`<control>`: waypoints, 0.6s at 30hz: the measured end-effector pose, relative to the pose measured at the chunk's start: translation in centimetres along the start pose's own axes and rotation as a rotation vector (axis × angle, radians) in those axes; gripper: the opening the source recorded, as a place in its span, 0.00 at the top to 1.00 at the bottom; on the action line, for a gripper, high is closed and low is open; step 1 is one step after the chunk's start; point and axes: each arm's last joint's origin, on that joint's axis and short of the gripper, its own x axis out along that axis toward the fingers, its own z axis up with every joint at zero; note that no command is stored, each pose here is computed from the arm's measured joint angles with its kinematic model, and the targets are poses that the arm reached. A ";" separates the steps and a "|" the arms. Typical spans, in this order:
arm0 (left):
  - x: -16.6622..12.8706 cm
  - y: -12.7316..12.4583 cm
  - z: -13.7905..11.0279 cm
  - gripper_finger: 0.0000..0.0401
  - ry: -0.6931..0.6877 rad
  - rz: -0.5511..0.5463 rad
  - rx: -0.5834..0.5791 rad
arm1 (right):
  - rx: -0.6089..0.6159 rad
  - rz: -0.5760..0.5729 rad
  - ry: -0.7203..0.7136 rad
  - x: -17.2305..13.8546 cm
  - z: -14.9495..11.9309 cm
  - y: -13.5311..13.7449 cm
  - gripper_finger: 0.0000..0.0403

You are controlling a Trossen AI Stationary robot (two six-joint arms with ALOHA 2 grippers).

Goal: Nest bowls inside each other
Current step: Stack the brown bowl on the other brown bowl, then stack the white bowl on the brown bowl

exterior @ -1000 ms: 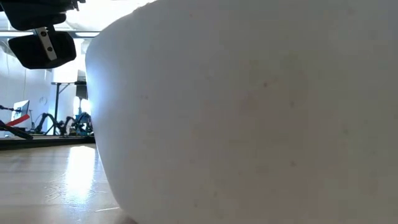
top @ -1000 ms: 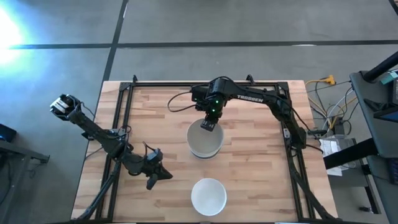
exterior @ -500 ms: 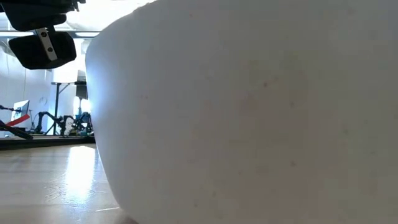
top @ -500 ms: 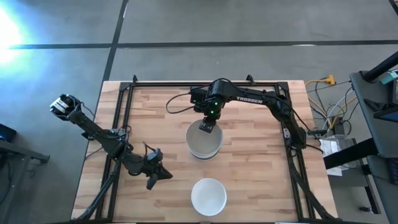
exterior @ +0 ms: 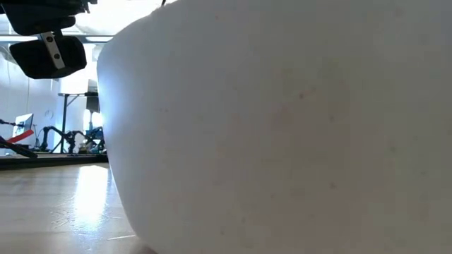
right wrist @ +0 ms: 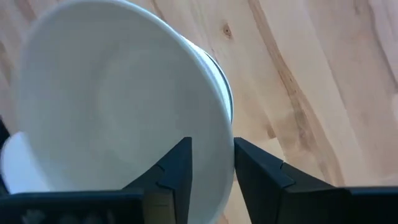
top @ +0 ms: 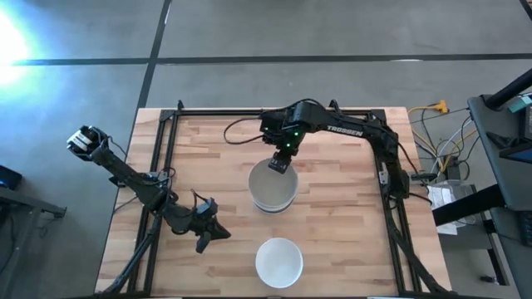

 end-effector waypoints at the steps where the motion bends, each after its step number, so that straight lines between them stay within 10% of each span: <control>1: 0.0 0.0 0.0 1.00 0.000 0.000 0.000 | 0.005 -0.004 -0.013 -0.4 -0.2 0.2 0.72; 18: 0.0 0.1 -0.1 1.00 0.003 0.003 0.051 | -0.012 -0.070 -0.265 -6.9 -4.1 3.0 0.73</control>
